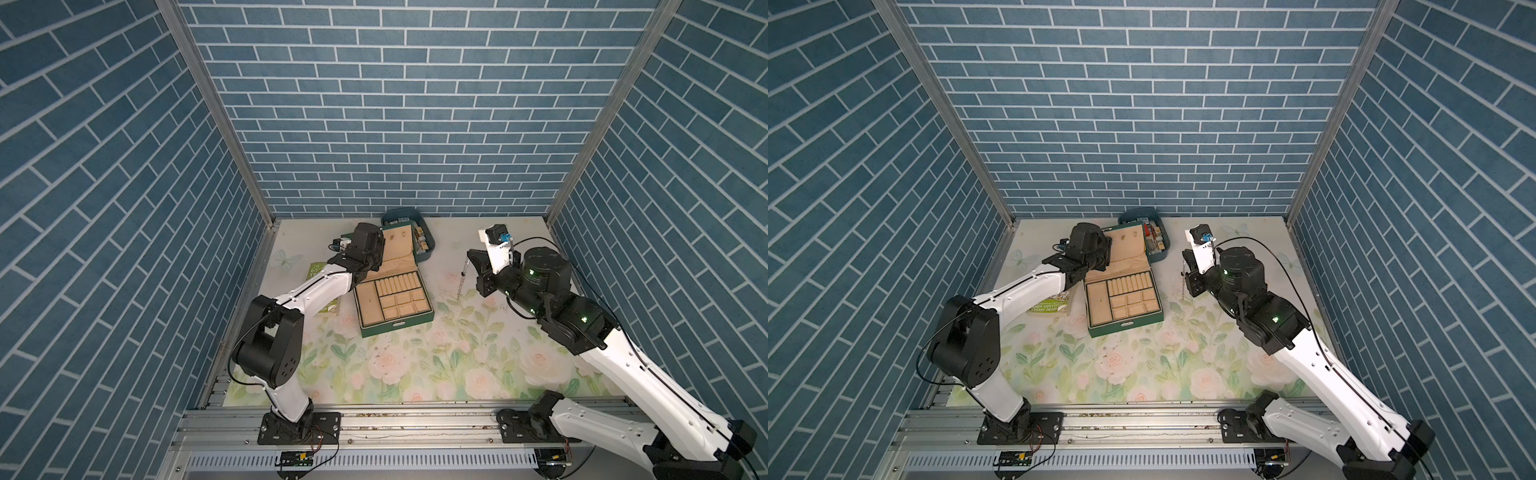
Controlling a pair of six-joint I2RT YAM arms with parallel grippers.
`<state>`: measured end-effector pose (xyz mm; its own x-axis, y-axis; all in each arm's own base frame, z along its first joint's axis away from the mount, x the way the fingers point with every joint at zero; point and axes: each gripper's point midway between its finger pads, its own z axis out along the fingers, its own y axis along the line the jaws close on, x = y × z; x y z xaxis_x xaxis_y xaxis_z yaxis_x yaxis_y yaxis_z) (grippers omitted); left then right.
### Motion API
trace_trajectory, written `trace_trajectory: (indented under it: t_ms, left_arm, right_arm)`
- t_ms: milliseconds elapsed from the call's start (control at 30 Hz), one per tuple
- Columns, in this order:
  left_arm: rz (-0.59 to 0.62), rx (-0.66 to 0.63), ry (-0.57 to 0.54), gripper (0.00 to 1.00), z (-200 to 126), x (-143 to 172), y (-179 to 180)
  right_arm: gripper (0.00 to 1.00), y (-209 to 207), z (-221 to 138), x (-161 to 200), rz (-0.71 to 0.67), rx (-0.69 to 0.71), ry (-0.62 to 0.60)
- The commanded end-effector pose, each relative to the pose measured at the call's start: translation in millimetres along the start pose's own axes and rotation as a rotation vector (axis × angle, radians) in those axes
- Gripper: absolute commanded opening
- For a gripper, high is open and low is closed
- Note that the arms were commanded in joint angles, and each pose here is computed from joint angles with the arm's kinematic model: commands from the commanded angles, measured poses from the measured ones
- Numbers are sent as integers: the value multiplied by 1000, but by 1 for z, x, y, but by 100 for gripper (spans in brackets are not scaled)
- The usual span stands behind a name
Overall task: Put jewelry chain into jewelry box
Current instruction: Open the fastener on the jewelry box.
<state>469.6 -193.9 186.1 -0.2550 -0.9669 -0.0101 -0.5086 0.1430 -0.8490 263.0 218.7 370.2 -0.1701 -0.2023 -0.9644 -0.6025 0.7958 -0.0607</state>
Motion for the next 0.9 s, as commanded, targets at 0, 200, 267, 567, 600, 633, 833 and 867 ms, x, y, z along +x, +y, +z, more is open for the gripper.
trace_trajectory:
  t_ms: [0,200,267,567,600,633,833,867]
  left_arm:
    - [12,-3,-4,46,4,1,-5]
    - [15,-14,-4,45,10,3,-4]
    - [14,-18,-6,46,12,3,-4]
    - [11,-46,-42,41,13,6,0]
    - [9,-45,-47,41,13,6,-1]
    - [6,-45,-52,40,13,6,0]
    - [-1,-53,-76,33,13,5,1]
    - [-2,-54,-78,32,12,5,2]
  right_arm:
    - [0,-3,-6,-8,-22,16,-34]
    - [0,-3,-6,-8,-24,18,-37]
    - [0,-4,-7,-9,-25,20,-39]
    - [0,-4,-9,-8,-26,21,-44]
    - [0,-4,-9,-8,-25,21,-45]
    - [0,-4,-10,-8,-24,22,-46]
    - [0,-5,-13,-8,-25,24,-53]
    - [0,-5,-13,-8,-26,25,-53]
